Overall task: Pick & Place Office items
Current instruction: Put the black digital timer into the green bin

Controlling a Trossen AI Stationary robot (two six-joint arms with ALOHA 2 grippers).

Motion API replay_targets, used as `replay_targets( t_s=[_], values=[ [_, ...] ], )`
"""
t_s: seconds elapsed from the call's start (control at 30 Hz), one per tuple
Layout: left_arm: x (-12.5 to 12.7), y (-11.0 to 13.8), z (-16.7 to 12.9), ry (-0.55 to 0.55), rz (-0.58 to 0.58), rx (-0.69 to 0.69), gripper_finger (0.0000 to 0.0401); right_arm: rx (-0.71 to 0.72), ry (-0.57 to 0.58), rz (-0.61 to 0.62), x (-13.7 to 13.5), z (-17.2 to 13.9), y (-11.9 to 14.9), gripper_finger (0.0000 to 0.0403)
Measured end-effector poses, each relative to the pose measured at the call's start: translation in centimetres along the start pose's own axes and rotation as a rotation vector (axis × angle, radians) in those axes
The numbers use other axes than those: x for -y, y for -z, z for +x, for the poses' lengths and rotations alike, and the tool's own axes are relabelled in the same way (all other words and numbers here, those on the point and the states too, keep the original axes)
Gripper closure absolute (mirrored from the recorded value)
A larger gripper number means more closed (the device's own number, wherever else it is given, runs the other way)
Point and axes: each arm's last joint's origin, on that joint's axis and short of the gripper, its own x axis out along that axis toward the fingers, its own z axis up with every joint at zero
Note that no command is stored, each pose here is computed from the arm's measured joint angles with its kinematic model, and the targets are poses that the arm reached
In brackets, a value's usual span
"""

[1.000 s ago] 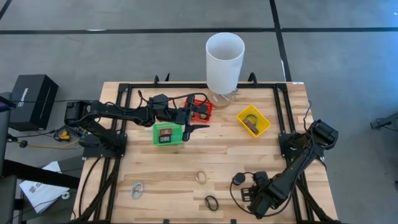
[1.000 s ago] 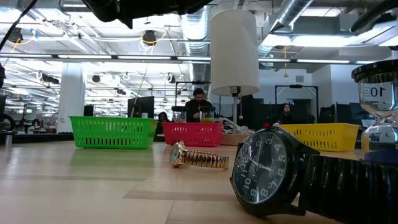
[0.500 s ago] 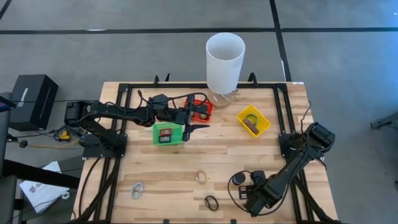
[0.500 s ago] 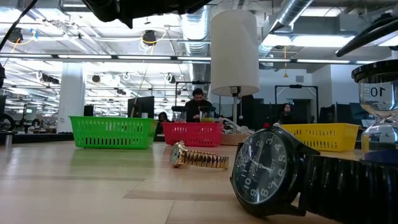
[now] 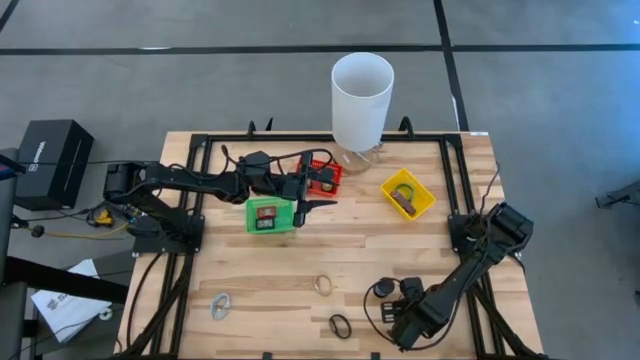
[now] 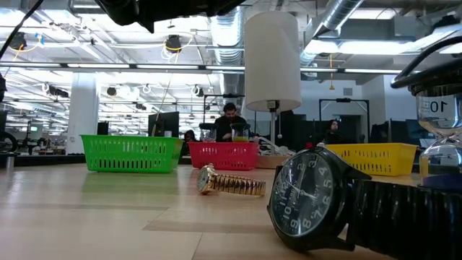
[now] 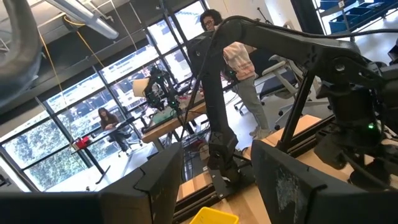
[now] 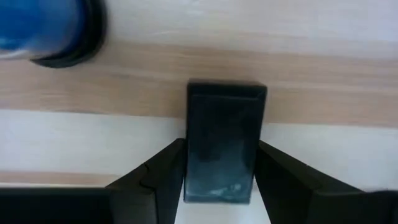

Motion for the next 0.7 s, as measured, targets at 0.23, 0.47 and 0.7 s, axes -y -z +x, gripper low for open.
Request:
replay_targets(
  t_s=[0.23,0.47,0.7],
  values=[
    [0.0,-0.1,0.0,-0.003,0.002,0.007,0.0215,-0.009,0.018,-0.016,-0.1,0.4,0.1,0.0226],
    [0.0,-0.1,0.0,-0.004,0.002,0.007,0.0215,-0.006,0.028,-0.062,-0.1,0.6,0.1,0.0239],
    [0.0,-0.1,0.0,-0.003,0.002,0.008,0.0215,-0.027,0.012,-0.191,0.3,-0.6,-0.2,0.0248]
  ],
)
